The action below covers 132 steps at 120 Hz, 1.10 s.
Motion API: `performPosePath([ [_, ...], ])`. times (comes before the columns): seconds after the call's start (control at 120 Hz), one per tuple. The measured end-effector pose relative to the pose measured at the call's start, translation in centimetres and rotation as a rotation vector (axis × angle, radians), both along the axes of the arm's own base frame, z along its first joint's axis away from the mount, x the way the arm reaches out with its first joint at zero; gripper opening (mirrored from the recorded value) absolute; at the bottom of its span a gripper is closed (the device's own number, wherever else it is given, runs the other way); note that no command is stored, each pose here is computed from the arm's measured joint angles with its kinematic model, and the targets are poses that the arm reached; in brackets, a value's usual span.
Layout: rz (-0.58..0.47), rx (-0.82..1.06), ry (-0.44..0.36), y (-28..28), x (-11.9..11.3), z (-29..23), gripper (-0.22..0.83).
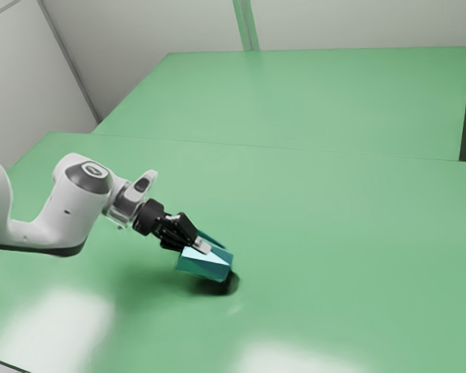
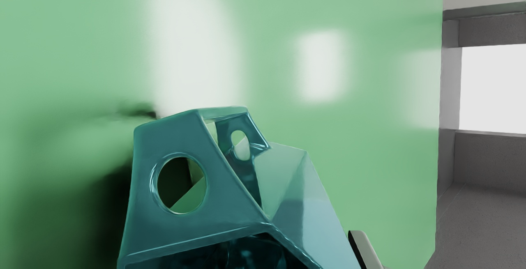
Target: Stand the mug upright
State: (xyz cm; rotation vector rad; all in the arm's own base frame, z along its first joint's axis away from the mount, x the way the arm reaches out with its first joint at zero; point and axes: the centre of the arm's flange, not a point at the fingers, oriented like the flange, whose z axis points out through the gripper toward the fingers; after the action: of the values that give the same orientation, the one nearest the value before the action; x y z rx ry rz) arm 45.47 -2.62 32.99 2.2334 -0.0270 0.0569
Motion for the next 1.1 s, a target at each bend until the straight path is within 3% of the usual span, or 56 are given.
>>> performPosePath([
  [0.217, -0.074, 0.099, -0.138, -0.2, 2.9, 6.3, -0.13],
  [0.45, -0.277, 0.453, -0.266, -0.4, 6.8, 14.1, -0.14],
  [0.7, -0.434, 0.784, -0.231, -0.2, 8.5, 13.5, -0.13],
  [1.1, -0.448, 0.928, -0.169, 0.8, 8.4, 9.0, -0.13],
])
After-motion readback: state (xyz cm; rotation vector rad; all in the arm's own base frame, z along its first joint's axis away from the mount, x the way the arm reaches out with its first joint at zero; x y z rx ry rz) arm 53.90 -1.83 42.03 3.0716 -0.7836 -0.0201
